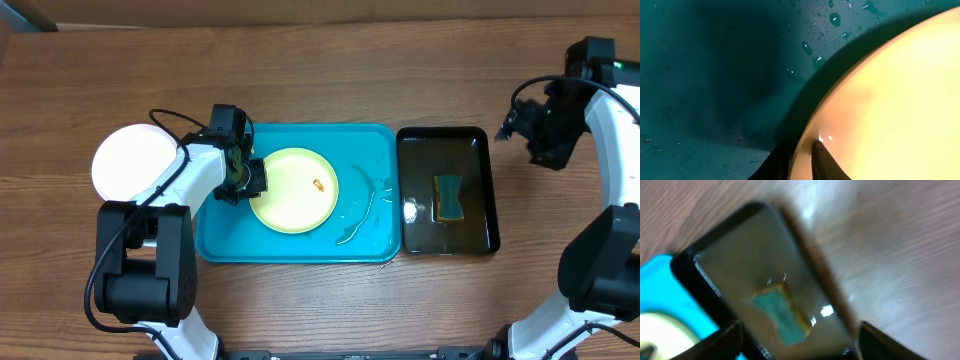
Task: Clean dirty plates on tray and stack at the side
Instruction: 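Grip the yellow plate's rim and slide it right with the left gripper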
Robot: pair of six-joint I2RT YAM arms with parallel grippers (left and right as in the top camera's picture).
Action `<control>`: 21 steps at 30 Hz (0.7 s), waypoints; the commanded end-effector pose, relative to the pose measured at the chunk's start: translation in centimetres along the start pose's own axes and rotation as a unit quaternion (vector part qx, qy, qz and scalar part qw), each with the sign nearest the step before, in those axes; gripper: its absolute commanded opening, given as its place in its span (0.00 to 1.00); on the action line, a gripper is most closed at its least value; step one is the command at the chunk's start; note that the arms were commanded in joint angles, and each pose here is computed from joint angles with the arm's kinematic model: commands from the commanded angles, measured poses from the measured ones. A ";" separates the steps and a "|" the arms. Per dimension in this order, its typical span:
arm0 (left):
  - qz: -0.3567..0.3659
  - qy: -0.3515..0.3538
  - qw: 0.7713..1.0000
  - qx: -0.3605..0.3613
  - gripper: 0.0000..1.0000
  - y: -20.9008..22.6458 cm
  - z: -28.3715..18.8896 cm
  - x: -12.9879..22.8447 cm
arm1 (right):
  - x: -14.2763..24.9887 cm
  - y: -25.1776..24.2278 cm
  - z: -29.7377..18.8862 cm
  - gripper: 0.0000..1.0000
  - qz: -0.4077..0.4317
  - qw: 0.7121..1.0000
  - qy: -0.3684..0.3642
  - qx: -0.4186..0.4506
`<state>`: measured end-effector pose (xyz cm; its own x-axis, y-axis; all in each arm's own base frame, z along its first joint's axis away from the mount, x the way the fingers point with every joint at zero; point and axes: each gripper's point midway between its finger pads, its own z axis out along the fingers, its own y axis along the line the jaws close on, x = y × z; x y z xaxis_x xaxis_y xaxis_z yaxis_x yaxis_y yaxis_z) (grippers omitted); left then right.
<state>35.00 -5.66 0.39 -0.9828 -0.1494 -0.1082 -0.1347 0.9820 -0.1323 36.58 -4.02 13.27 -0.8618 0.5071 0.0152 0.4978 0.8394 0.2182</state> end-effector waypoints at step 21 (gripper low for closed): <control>-0.002 0.026 1.000 0.005 0.21 -0.2 1.1 1.6 | 9.6 2.1 10.1 0.51 -0.148 0.980 0.076 0.112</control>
<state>34.96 -5.73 0.37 -0.9830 -0.1493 -0.1068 -0.1343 0.9815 -0.1362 30.91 3.90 4.70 -0.9614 0.2383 0.1378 0.2439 0.9695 0.0250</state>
